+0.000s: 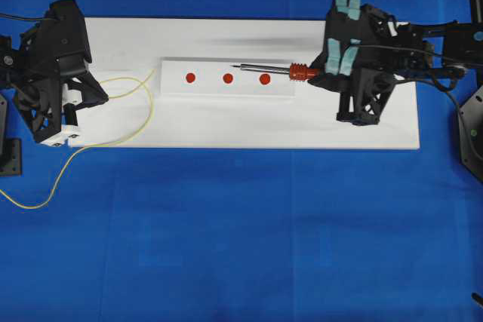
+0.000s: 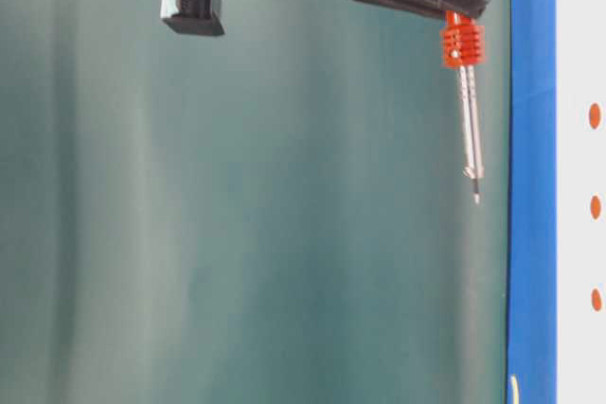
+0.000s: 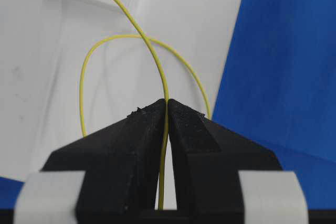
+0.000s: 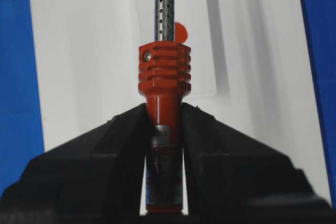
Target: Touch the tip of the soldering iron to the tip of the solder at the mark.
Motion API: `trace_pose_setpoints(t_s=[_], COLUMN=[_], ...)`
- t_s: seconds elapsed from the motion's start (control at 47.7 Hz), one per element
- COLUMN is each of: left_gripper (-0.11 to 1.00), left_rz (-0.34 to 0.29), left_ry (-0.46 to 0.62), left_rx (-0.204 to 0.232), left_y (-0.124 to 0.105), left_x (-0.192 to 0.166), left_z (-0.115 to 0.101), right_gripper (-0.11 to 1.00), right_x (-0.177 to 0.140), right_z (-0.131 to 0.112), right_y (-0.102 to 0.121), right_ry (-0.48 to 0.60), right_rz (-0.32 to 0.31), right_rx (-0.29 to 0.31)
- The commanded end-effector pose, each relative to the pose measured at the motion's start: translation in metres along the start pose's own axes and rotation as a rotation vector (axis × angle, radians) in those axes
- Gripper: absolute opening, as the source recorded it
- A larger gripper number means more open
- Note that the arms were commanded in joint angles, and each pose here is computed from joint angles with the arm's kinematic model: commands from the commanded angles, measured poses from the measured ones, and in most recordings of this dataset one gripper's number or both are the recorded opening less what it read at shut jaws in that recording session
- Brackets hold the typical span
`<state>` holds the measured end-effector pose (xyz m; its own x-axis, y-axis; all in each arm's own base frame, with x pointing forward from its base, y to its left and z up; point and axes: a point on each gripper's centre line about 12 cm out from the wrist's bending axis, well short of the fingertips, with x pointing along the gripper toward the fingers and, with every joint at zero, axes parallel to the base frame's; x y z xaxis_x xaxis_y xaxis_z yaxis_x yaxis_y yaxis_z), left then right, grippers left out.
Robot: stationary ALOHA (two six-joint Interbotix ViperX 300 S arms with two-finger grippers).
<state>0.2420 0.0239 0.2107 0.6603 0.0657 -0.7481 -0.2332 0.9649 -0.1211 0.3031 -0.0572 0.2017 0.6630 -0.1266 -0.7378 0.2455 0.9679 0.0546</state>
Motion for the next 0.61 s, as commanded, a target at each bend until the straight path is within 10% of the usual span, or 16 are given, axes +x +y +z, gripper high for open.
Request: trace_pose_setpoints(t_s=[0.0, 0.587], left_gripper=[0.02, 0.02], left_rz=[-0.006, 0.003], left_ry=[-0.03, 0.018], left_rx=[0.001, 0.023], left_y=[-0.002, -0.014], left_x=[-0.001, 0.068], left_z=[0.009, 0.073], right_gripper=[0.06, 0.06], right_x=[-0.006, -0.004], right_z=[0.006, 0.004], right_y=[-0.001, -0.002], right_ry=[-0.032, -0.023], right_rz=[-0.002, -0.004], right_rx=[0.005, 0.006])
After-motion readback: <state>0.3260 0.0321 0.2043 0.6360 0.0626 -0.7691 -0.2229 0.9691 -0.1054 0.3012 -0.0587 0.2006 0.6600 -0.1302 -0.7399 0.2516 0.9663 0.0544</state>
